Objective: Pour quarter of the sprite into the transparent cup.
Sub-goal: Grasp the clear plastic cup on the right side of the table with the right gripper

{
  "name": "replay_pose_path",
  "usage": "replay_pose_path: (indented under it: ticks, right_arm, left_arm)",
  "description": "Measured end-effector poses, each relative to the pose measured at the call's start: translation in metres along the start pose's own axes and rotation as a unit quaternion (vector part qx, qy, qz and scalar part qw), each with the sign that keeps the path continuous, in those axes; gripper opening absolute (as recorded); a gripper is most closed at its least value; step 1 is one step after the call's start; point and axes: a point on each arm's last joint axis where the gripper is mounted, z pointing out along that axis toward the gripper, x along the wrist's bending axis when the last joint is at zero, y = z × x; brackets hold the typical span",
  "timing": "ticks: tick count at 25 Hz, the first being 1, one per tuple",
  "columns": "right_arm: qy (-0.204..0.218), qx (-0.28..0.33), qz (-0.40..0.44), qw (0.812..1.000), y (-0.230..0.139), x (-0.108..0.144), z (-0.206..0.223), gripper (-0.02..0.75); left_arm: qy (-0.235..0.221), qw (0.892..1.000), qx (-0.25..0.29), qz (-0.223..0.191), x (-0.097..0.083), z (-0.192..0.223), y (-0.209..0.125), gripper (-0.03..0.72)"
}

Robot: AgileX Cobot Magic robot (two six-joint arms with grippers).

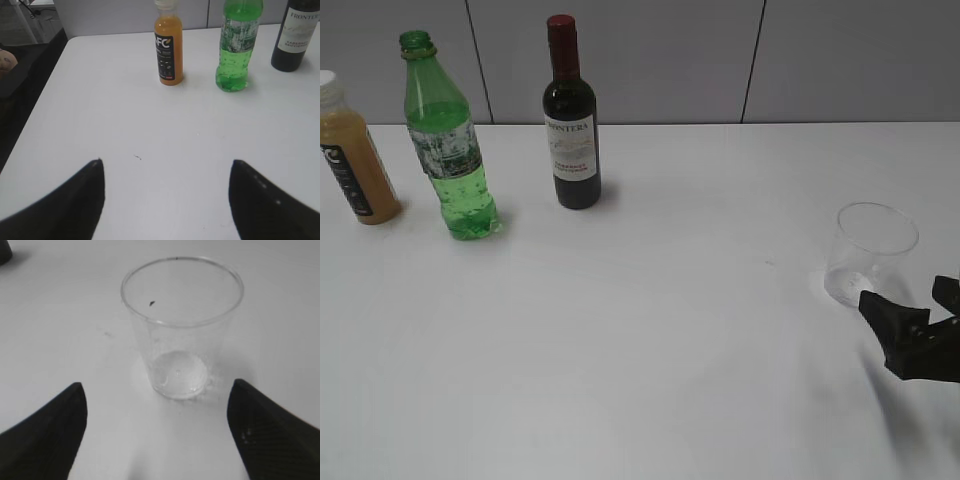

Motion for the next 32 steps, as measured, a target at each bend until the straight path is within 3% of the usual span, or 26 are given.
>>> replay_pose_path:
  ticks: [32]
  right_arm:
    - [-0.019, 0.053, 0.024, 0.998, -0.027, -0.01, 0.07, 0.69]
  left_arm:
    - [0.0, 1.0, 0.0, 0.0, 0.0, 0.0, 0.0, 0.589]
